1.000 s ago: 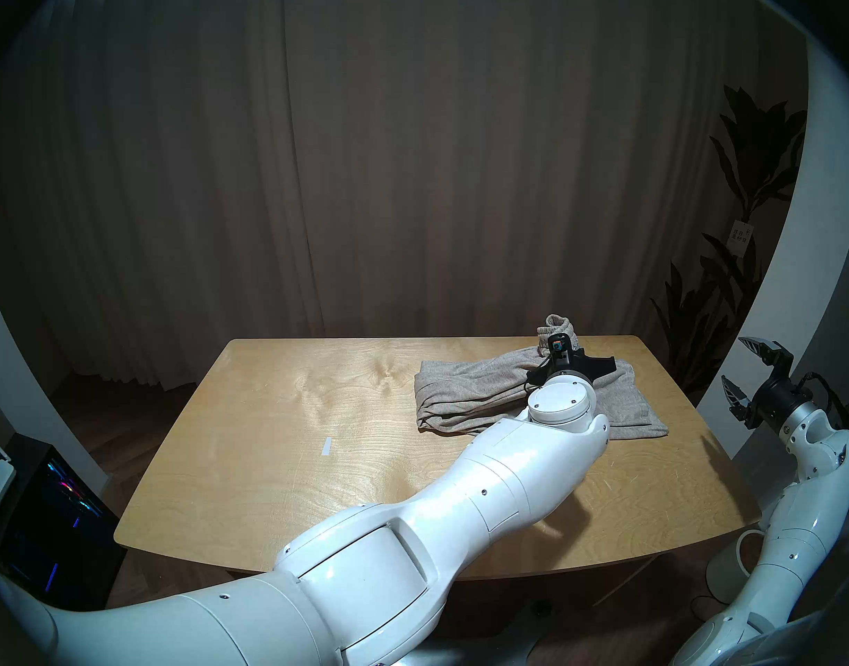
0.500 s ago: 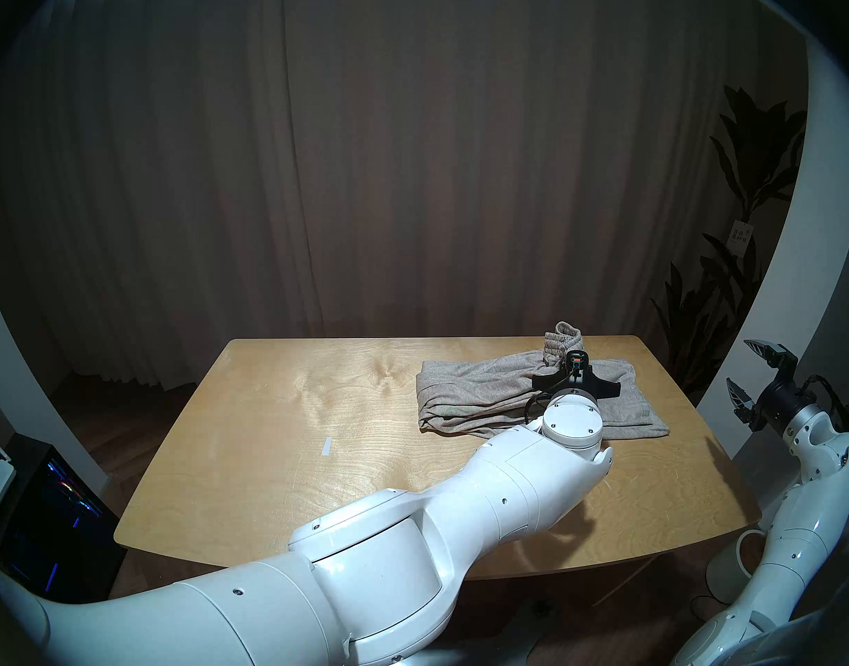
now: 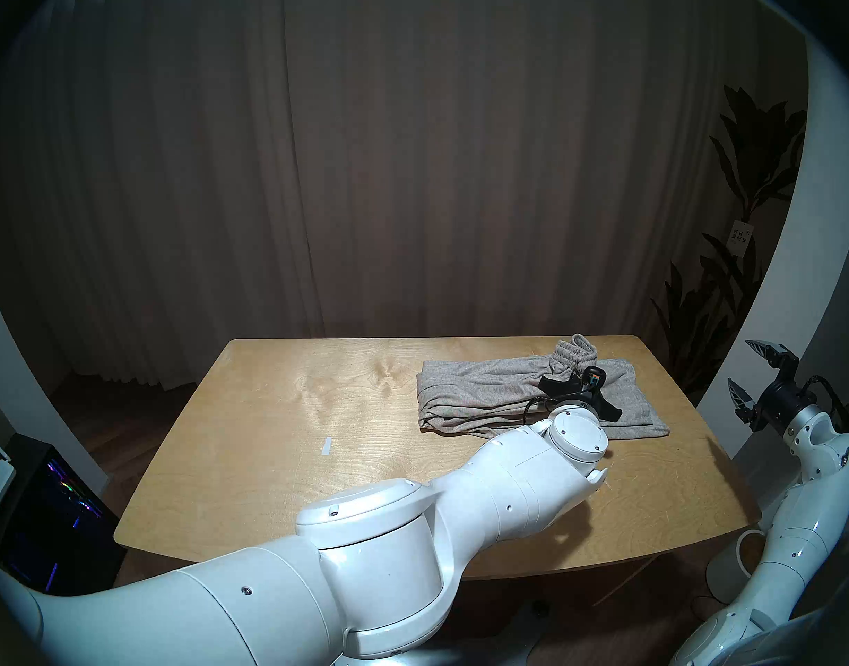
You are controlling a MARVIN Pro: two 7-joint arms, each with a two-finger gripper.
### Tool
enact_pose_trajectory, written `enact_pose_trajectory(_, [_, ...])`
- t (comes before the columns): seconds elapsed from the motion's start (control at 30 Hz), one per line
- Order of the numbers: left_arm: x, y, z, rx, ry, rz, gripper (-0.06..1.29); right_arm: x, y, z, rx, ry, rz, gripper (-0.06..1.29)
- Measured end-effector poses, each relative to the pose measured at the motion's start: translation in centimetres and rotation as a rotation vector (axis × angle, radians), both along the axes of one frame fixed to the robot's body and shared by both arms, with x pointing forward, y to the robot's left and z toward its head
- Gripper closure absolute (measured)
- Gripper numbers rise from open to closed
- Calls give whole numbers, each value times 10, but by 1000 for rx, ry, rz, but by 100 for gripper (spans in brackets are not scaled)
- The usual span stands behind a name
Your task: Fold the pants in half lengthwise, then in half again, and set them down flat
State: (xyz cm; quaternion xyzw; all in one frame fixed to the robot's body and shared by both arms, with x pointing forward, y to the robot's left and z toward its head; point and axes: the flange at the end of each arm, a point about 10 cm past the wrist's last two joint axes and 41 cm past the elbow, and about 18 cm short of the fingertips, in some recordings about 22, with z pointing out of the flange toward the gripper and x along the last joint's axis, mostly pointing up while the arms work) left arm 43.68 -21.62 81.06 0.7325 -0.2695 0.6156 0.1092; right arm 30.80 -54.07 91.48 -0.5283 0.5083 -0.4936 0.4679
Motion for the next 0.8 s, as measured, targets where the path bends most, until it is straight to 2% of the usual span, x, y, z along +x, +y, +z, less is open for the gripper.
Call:
enact_pose_trajectory(0.17, [1, -2, 2, 84, -32, -40, 113, 0, 0, 0, 2, -1, 0, -2])
enact_pose_trajectory(0.43, [5, -3, 6, 176, -59, -75, 114, 4, 5, -1, 3, 0, 14, -2])
enact_pose_trajectory(0.73, [5, -4, 6, 242, -75, -101, 113, 7, 8, -1, 4, 1, 23, -2])
enact_pose_trajectory(0.8, [4, -4, 5, 253, -75, -105, 109, 7, 8, -1, 4, 1, 23, -2])
